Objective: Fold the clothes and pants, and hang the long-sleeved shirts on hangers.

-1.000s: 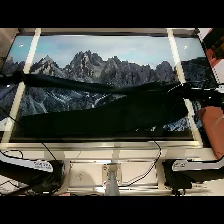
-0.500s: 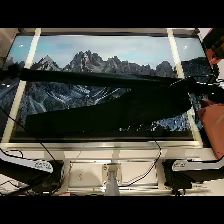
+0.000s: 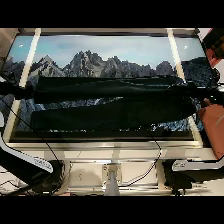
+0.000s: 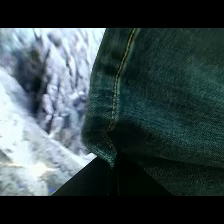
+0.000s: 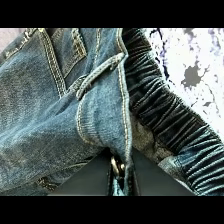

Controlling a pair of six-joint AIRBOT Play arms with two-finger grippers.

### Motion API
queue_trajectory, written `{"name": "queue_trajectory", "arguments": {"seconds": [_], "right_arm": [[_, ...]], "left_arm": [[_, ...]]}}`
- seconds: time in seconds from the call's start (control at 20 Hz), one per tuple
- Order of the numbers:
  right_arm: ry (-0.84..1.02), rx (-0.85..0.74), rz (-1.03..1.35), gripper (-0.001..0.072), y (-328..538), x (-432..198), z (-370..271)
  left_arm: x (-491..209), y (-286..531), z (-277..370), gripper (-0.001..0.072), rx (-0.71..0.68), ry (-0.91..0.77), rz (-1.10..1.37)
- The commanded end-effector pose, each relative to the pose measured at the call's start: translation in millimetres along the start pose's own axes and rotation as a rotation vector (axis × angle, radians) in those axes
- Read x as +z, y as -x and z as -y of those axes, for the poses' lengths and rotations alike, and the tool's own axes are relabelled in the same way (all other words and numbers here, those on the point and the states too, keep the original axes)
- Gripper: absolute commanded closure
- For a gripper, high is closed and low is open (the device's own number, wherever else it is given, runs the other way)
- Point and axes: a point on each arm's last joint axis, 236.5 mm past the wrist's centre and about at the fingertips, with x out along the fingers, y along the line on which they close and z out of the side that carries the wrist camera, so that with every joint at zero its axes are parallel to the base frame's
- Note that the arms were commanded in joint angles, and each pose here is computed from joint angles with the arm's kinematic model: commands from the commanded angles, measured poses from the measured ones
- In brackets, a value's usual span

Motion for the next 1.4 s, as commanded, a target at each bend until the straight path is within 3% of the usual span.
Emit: {"name": "queue_trajectory", "arguments": {"seconds": [0.0,0.05,0.1,0.15,0.2,0.25,0.3,0.7,0.9,0.95,1.0,1.05,1.1,1.15,1.2,1.35], "right_arm": [[0.000,-0.009,-0.007,0.0660,-0.5,-2.0,2.7],[0.000,-0.009,-0.008,0.0660,-0.5,-2.3,2.6],[0.000,-0.007,-0.011,0.0659,-0.4,-3.1,2.0],[-0.001,-0.005,-0.013,0.0604,-0.3,-3.5,1.5],[-0.004,-0.001,-0.012,0.0316,-0.2,-3.1,0.6],[-0.009,0.004,-0.008,0.0070,-0.1,-2.2,-0.6],[-0.012,0.009,-0.009,0.0050,1.0,-1.2,-2.5],[0.069,0.122,-0.122,0.0062,54.5,20.6,-55.9],[0.174,0.161,-0.135,0.0274,110.6,23.5,-91.7],[0.216,0.152,-0.109,0.0437,127.3,24.2,-98.5],[0.275,0.141,-0.076,0.0593,147.4,24.8,-107.0],[0.329,0.124,-0.035,0.0659,169.1,25.4,-115.3],[0.364,0.091,0.010,0.0659,189.7,26.7,-120.0],[0.401,0.045,0.056,0.0659,211.4,27.1,-122.6],[0.431,-0.004,0.091,0.0659,230.9,25.5,-122.6],[0.465,-0.181,0.145,0.0659,277.2,0.2,-105.5]], "left_arm": [[-16.4,-13.4,1.1,0.0672,-0.017,0.006,-0.074],[-16.5,-13.4,1.1,0.0670,-0.017,0.006,-0.074],[-16.6,-13.1,1.3,0.0596,-0.017,0.006,-0.075],[-16.2,-12.4,1.5,0.0298,-0.017,0.006,-0.073],[-16.3,-11.6,2.7,0.0021,-0.021,0.006,-0.073],[-15.4,-9.7,3.7,0.0009,-0.020,0.002,-0.070],[-13.7,-6.2,4.5,0.0009,-0.018,0.000,-0.062],[32.9,100.1,26.5,0.0020,0.052,-0.141,0.181],[43.1,170.1,46.2,0.0023,0.094,-0.186,0.323],[42.6,187.0,51.7,0.0113,0.103,-0.197,0.354],[40.3,201.8,56.2,0.0298,0.111,-0.205,0.376],[35.4,216.0,60.9,0.0489,0.114,-0.212,0.391],[28.9,228.3,64.5,0.0606,0.117,-0.218,0.397],[23.2,238.5,66.1,0.0666,0.121,-0.218,0.402],[17.8,249.2,66.3,0.0682,0.126,-0.216,0.412],[3.1,270.1,59.1,0.0682,0.150,-0.190,0.445]]}}
